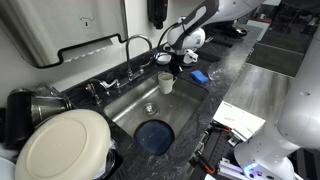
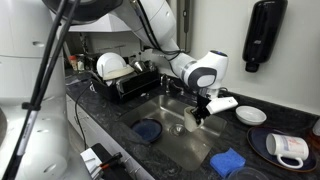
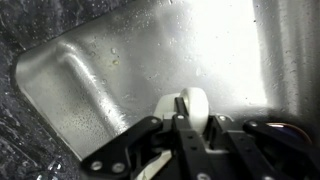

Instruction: Pick up the white mug from the counter and put it inside the sink

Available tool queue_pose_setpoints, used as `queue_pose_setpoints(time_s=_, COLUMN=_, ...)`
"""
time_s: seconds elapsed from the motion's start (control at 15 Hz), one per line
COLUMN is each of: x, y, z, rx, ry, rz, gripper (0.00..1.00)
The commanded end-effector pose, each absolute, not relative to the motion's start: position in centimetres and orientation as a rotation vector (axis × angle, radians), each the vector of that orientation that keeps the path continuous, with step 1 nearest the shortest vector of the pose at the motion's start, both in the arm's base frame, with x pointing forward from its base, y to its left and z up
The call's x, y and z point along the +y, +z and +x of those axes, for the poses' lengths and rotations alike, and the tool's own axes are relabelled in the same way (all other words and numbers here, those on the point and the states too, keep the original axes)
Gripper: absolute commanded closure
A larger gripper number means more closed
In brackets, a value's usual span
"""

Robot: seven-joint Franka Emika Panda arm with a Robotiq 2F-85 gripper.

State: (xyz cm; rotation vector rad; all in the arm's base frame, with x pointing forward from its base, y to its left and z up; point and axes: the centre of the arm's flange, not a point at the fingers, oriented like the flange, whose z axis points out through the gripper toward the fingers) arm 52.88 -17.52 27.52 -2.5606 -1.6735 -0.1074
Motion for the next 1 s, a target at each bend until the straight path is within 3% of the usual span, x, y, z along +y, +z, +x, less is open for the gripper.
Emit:
queue_pose_setpoints(time_s=0.0, x=-16.1, y=26.2, z=53.1, rx=-1.724, ry=-0.146, rz=-2.627, gripper=0.96)
queue_pose_setpoints(time_s=0.93, x=-14.6, y=22.1, z=57.2, rx=-1.803, ry=-0.191, rz=-2.604, gripper=0.96)
